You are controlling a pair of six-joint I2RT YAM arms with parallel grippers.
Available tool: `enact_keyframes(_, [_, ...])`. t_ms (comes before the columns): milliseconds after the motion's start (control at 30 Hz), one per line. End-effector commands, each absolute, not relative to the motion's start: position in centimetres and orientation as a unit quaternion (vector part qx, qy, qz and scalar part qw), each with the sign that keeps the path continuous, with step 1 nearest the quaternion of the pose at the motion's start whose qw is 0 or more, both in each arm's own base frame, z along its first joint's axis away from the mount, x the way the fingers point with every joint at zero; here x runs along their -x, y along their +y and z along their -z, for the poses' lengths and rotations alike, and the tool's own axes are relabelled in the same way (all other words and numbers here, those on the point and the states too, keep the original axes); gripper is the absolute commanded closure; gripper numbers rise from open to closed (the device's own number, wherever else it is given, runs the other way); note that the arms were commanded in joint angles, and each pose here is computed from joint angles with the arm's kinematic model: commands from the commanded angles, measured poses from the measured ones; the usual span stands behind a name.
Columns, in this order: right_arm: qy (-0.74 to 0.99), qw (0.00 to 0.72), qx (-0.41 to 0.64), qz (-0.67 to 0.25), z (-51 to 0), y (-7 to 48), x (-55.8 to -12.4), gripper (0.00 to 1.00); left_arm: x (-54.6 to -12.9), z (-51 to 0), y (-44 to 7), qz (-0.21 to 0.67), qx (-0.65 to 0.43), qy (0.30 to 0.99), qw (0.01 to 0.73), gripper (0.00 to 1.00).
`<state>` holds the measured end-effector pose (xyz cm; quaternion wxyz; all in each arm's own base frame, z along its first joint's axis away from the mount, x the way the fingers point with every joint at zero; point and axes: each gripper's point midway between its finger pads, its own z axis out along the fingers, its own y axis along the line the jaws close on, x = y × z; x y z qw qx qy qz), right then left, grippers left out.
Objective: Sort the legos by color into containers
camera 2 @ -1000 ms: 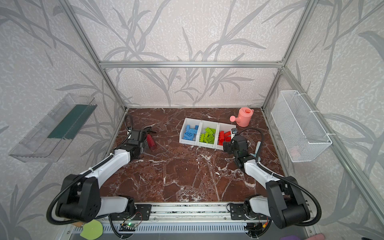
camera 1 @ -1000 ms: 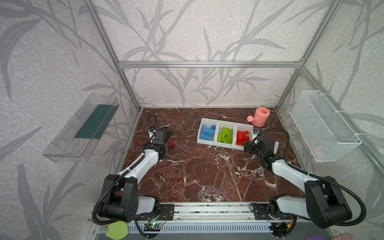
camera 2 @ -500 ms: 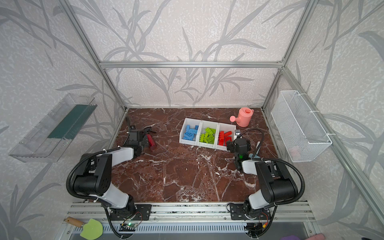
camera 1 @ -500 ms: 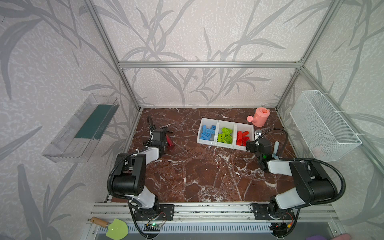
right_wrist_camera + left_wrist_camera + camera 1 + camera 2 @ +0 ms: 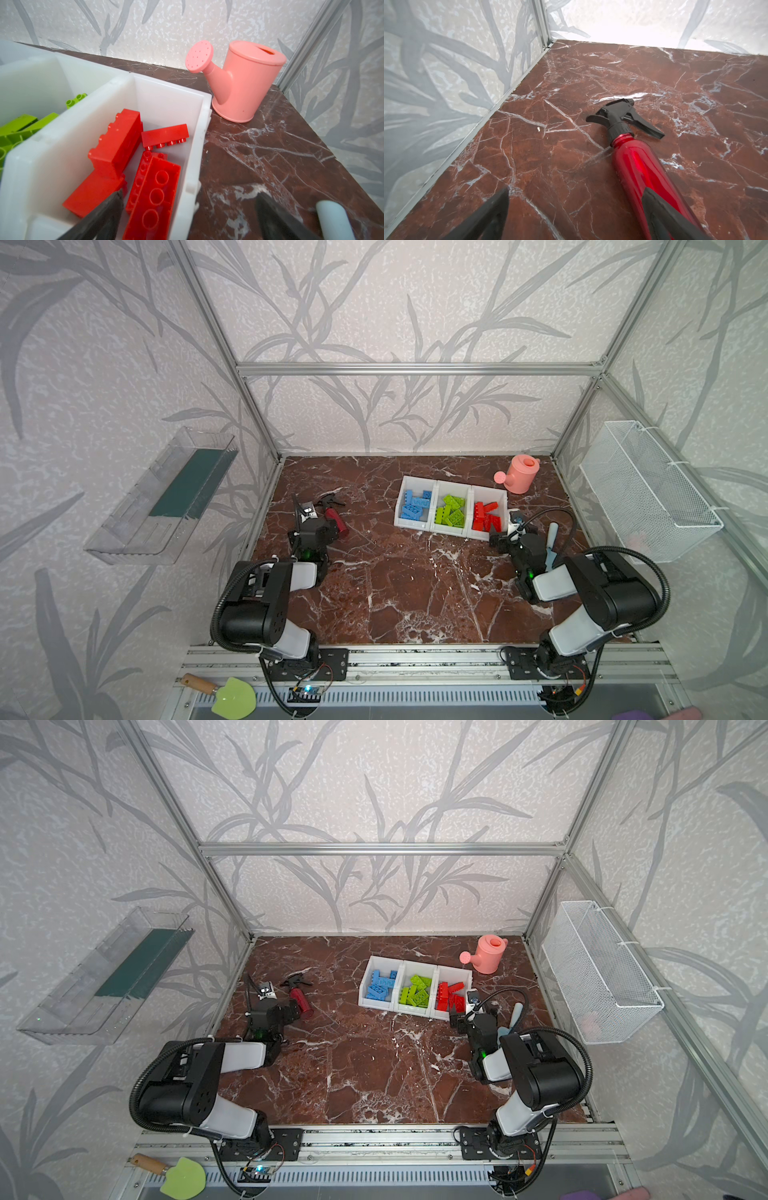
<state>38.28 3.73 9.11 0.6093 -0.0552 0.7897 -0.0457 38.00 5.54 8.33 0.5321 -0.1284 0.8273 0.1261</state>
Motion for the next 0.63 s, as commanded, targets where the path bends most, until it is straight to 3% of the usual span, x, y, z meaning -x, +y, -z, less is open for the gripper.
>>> enact_keyframes(0, [0.808,0.587,0.055,0.024,-9.43,3.61,-39.82,0.01,-39.07,-9.31,4.96,-0.103,0.111,0.82,0.552,0.01])
enact_keyframes(600, [0.81,0.584,0.046,0.013,-9.34,3.18,-39.82,0.01,-39.13,-9.25,4.94,-0.101,0.11,0.822,0.549,0.01])
